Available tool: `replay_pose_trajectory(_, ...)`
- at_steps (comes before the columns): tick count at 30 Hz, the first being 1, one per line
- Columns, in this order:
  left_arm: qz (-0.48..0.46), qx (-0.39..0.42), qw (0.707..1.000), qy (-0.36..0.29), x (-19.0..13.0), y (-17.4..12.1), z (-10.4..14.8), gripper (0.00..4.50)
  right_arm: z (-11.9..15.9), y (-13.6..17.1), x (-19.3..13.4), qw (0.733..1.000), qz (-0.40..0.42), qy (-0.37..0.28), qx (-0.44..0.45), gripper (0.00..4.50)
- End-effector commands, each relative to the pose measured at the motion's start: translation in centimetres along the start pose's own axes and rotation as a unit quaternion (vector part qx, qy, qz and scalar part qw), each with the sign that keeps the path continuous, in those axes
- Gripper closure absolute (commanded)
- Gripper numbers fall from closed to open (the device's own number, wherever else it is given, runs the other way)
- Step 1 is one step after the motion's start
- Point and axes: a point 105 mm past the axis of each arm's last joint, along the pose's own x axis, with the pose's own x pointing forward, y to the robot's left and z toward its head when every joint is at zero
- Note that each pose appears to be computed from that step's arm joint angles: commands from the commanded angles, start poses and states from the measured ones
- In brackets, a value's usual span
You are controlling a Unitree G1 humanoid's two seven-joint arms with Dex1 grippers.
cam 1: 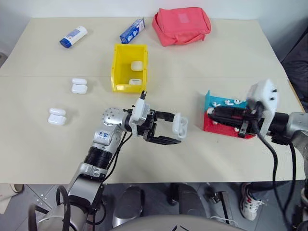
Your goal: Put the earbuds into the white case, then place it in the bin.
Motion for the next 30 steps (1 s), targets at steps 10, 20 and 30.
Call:
replay_pose_trajectory(10, -0.053, 0.008, 0.998, -0.041, 0.9, 1.2, 1.6, 1.77, 2.3, 2.8, 2.4, 0.989, 0.053, -0.134, 0.033, 3.98)
replay_pose_trajectory(20, -0.044, 0.016, 0.998, -0.048, 0.7, 1.8, 2.3, 1.77, 1.6, 3.3, 3.1, 0.988, 0.056, -0.139, 0.044, 3.98)
replay_pose_trajectory(30, -0.059, 0.029, 0.997, -0.046, 0.8, 1.5, 2.5, 1.77, 0.8, 3.3, 4.2, 0.987, 0.066, -0.138, 0.047, 3.98)
